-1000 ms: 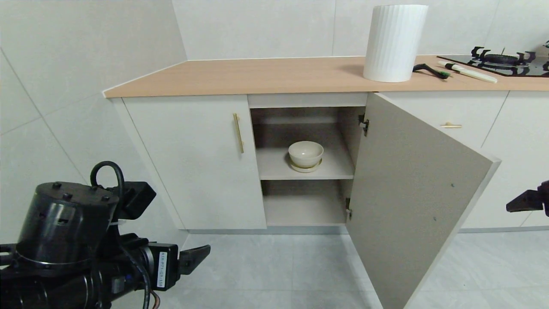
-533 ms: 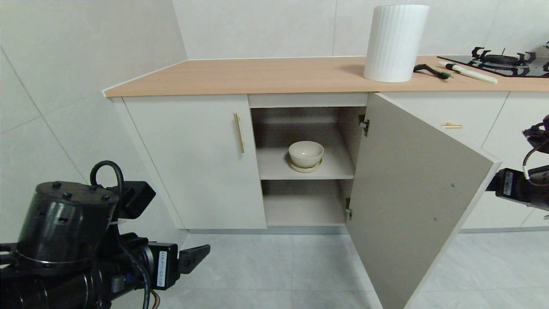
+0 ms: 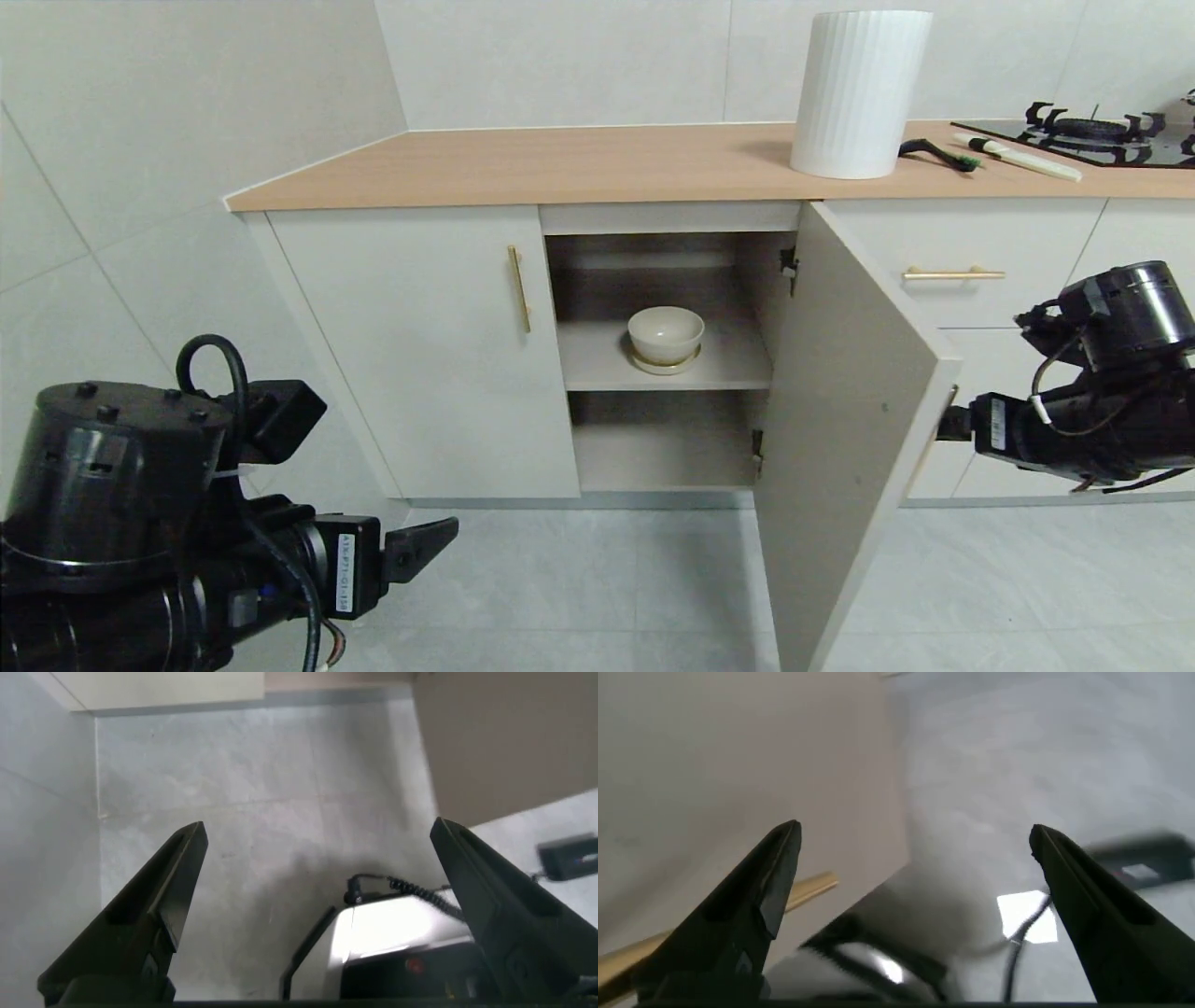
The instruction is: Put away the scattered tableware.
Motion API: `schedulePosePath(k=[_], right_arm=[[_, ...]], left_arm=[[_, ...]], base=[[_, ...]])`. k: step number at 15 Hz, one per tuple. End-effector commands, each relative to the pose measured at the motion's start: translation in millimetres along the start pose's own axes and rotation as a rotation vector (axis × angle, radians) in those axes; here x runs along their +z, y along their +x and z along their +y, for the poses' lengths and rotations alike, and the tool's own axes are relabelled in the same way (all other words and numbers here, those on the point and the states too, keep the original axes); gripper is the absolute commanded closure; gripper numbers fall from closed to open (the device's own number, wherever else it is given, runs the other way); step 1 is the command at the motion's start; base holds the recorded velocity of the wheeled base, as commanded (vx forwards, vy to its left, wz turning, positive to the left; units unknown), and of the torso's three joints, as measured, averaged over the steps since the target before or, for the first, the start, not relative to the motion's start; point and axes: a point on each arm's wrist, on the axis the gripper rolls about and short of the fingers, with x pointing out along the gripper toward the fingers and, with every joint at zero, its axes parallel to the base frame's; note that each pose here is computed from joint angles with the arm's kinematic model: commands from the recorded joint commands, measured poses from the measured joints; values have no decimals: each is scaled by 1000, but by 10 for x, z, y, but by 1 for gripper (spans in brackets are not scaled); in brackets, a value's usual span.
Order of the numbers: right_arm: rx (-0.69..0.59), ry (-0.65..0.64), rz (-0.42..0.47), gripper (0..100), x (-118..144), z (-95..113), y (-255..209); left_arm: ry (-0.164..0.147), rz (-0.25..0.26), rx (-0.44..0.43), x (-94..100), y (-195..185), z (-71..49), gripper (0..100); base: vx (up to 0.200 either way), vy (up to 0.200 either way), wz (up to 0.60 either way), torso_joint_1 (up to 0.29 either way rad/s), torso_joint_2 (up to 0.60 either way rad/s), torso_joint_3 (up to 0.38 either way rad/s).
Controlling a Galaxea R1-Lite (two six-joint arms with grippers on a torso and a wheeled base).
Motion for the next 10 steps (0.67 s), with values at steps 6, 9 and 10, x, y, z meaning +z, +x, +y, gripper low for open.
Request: schedulePosePath(k=[6,9,10], right_arm=[[282,-55,108,0,-246,686,376],[329,-19,81,0,-313,811,501],[334,-13,73,0,-318,821,525]], left_arm=[[-6,-16,-12,6,-45,15,0],[-5,-12,-10,0,-36,15,0],[-4,-9,-9,-5,-31,15,0]], base=[[0,0,0,0,0,0],[0,0,0,0,0,0],[0,0,0,0,0,0]])
